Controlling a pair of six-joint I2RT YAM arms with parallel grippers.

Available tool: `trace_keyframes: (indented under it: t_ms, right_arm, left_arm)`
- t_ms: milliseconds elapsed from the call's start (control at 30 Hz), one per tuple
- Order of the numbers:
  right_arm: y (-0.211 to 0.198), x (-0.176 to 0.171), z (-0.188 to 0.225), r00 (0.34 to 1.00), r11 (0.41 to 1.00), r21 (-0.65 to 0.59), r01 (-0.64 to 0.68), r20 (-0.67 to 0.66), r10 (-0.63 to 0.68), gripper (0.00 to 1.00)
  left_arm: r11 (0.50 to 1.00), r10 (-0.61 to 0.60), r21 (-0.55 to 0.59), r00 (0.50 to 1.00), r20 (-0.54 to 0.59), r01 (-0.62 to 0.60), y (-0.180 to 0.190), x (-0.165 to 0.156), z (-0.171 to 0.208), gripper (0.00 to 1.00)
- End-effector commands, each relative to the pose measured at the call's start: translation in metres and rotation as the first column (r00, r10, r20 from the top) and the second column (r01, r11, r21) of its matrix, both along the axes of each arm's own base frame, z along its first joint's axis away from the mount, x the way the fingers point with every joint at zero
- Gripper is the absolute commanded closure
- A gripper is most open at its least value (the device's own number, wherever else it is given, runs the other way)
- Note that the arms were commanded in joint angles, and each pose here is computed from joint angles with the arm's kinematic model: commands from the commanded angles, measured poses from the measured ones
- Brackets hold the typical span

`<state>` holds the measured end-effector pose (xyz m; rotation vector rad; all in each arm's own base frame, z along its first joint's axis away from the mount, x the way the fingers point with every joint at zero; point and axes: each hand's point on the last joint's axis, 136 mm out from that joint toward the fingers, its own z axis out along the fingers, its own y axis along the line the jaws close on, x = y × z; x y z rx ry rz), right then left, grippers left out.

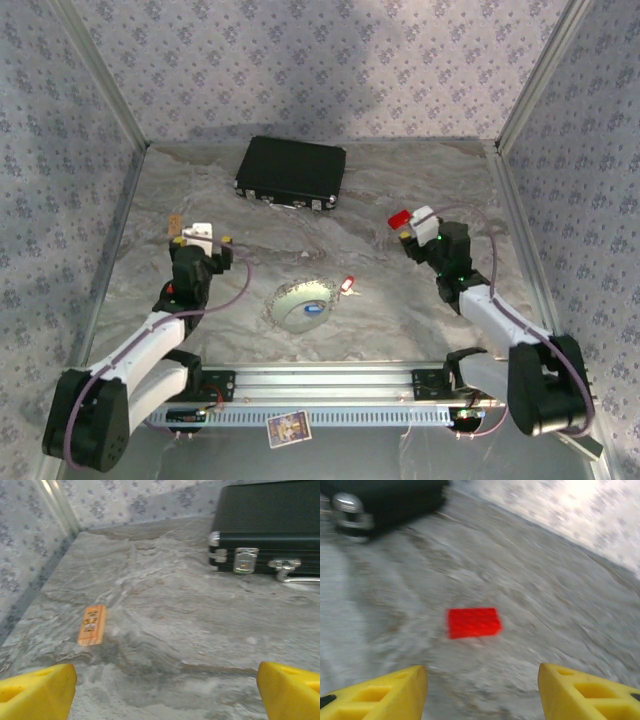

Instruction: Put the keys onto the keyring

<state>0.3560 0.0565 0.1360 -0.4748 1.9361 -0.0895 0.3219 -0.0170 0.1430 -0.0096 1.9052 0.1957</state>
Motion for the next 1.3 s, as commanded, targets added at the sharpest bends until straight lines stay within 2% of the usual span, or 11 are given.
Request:
trace_keyframes:
  t_ms: [0,33,133,367,433,600,633,667,700,833,1267]
  right_arm:
    - [-0.040,0.020,-0.001,0.981,0.966,0.193,0.169,0.057,-0.183,0.39]
    - [-0.041,0.023,-0.011,0.986,0.965,0.205,0.164,-0.006,-0.166,0.42]
    - [-0.031,0.029,-0.036,0.992,0.974,0.192,0.121,-0.044,-0.114,0.44]
    - [-0.049,0.028,-0.049,0.983,0.949,0.262,0.173,0.016,-0.183,0.41]
    - [-0.054,0.032,-0.052,0.980,0.944,0.263,0.199,-0.050,-0.192,0.39]
    - [-0.063,0.034,-0.052,0.971,0.930,0.282,0.238,-0.050,-0.233,0.33]
    - [-0.065,0.034,-0.053,0.967,0.927,0.276,0.254,-0.056,-0.249,0.32]
    - [-0.065,0.035,-0.052,0.966,0.926,0.277,0.256,-0.048,-0.253,0.30]
    - [-0.066,0.034,-0.053,0.965,0.926,0.274,0.260,-0.055,-0.255,0.29]
    - [-0.066,0.035,-0.052,0.965,0.926,0.274,0.260,-0.052,-0.255,0.19]
    - [-0.066,0.035,-0.052,0.965,0.926,0.273,0.260,-0.053,-0.256,0.12]
  left_arm:
    - [0.999,0.033,-0.020,0.996,0.082,-0.032,0.011,0.017,0.013,0.08]
    - [0.999,0.043,-0.027,0.996,0.082,-0.041,0.015,0.021,0.009,0.08]
    - [0.998,0.047,-0.043,0.996,0.075,-0.044,0.021,0.031,-0.004,0.08]
    - [0.998,-0.029,-0.054,0.995,0.097,0.034,0.019,0.047,-0.016,0.08]
    - [0.996,-0.039,-0.075,0.996,0.079,0.045,0.021,0.051,-0.023,0.08]
    - [0.995,-0.033,-0.093,0.996,0.082,0.041,0.026,0.062,-0.044,0.08]
    - [0.995,-0.029,-0.098,0.999,0.021,0.031,0.026,0.064,-0.050,0.01]
    - [0.995,-0.015,-0.101,1.000,-0.021,0.012,0.028,0.068,-0.052,0.00]
    - [0.995,0.008,-0.101,1.000,-0.027,-0.010,0.032,0.076,-0.052,0.00]
    - [0.994,0.035,-0.107,0.999,-0.037,-0.039,0.038,0.074,-0.053,0.00]
    - [0.992,0.009,-0.126,0.999,-0.047,-0.015,0.035,0.076,-0.054,0.00]
